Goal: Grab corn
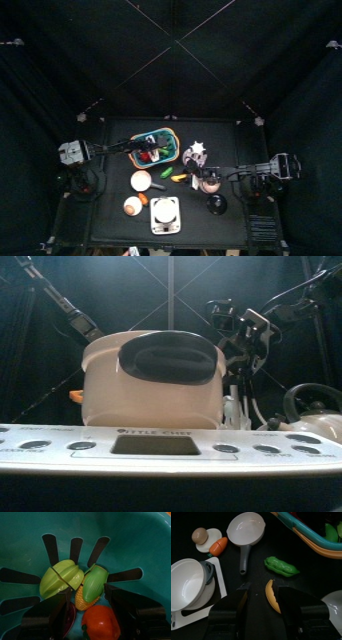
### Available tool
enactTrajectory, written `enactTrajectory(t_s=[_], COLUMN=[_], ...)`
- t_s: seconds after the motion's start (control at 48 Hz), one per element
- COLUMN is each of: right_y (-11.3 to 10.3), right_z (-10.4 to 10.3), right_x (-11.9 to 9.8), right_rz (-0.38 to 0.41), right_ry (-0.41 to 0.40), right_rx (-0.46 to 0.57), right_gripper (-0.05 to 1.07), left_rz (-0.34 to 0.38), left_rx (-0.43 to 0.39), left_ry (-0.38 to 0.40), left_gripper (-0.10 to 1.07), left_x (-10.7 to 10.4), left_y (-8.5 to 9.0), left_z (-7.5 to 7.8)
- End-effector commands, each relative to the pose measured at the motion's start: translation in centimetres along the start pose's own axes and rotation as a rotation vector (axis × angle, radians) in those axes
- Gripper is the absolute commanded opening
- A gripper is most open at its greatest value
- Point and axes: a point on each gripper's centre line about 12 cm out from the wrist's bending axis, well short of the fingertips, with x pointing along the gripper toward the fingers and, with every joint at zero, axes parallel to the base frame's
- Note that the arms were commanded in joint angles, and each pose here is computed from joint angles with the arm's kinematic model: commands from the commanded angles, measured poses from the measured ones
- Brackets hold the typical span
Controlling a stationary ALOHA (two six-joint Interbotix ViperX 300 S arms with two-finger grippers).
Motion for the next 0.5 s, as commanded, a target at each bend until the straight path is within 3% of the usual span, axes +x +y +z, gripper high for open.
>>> enactTrajectory(t_s=[0.0,0.208,0.333,0.479], right_y=[0.15,0.20,0.15,0.20], right_z=[0.91,0.90,0.93,0.92], right_x=[-0.37,-0.29,-0.25,-0.17], right_rz=[0.007,0.009,0.007,0.008], right_ry=[-0.035,-0.034,-0.033,-0.033], right_rx=[0.004,0.002,0.004,0.003], right_gripper=[0.78,0.78,0.78,0.78], left_rz=[0.014,0.033,0.055,0.048], left_rx=[0.002,0.031,0.153,0.170], left_ry=[-0.052,-0.062,-0.042,-0.023], left_gripper=[0.90,0.90,0.90,0.90], left_x=[-1.59,-2.42,-1.93,-1.45], left_y=[0.43,1.10,1.26,1.01], left_z=[1.44,1.77,1.50,1.10])
